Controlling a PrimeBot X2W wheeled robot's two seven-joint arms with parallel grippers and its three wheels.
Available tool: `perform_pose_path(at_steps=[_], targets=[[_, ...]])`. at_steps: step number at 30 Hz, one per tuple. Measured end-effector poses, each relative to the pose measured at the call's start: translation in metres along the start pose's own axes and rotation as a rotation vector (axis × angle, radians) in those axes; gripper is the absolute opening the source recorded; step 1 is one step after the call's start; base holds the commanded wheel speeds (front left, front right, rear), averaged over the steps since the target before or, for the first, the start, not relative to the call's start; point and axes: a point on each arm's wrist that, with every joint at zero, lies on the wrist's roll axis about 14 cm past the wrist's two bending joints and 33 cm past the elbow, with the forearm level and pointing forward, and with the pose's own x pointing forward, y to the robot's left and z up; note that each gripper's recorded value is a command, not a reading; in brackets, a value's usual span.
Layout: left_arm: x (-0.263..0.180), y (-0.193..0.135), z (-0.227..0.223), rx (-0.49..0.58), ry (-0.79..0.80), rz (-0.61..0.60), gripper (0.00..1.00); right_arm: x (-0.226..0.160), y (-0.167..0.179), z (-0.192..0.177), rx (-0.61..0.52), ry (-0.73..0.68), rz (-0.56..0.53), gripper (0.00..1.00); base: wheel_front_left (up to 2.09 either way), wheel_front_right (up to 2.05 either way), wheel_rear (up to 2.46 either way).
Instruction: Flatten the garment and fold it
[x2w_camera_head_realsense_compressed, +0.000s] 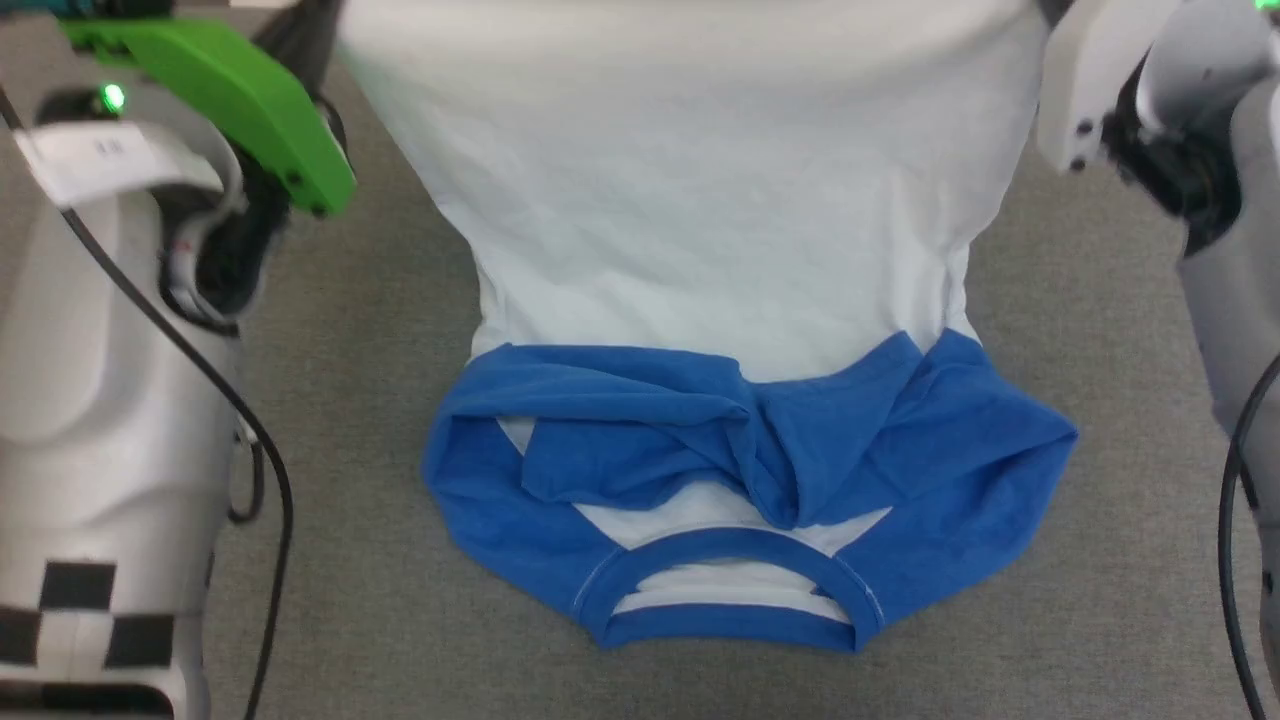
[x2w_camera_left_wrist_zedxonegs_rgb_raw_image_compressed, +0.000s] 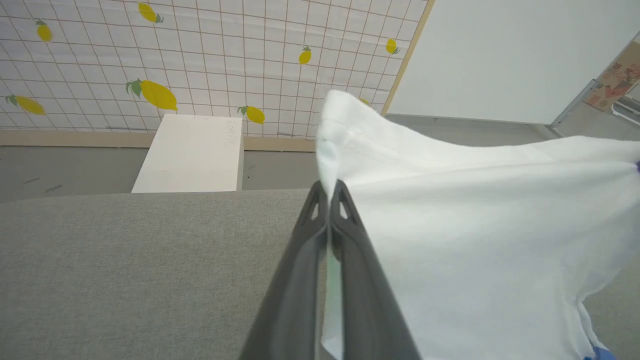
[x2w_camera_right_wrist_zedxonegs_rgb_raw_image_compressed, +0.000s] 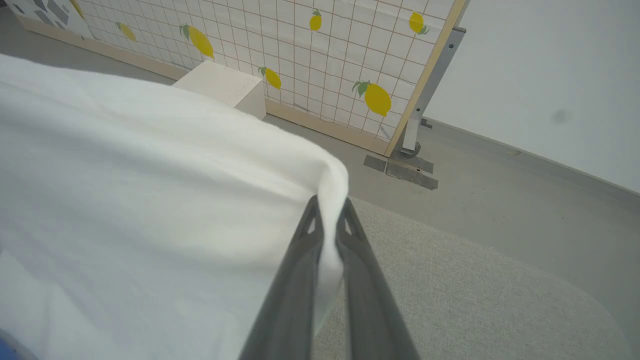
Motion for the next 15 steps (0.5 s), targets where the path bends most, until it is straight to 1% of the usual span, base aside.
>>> perform_pose_path(at_steps=[7, 11, 15], targets=[[-0.053, -0.036, -0.024, -0.027, -0.007, -0.09, 0.0, -0.042, 0.009, -0.03, 0.059, 0.037, 0.022, 0.0, 0.0, 0.0, 0.0], [-0.082, -0.041, -0.04, -0.054, -0.008, -0.096, 0.0, -0.066, 0.017, -0.049, 0.109, 0.047, 0.04, 0.0, 0.0, 0.0, 0.0], [-0.105, -0.049, -0.051, -0.069, -0.027, -0.107, 0.0, -0.086, 0.018, -0.069, 0.153, 0.062, 0.037, 0.0, 0.0, 0.0, 0.0]])
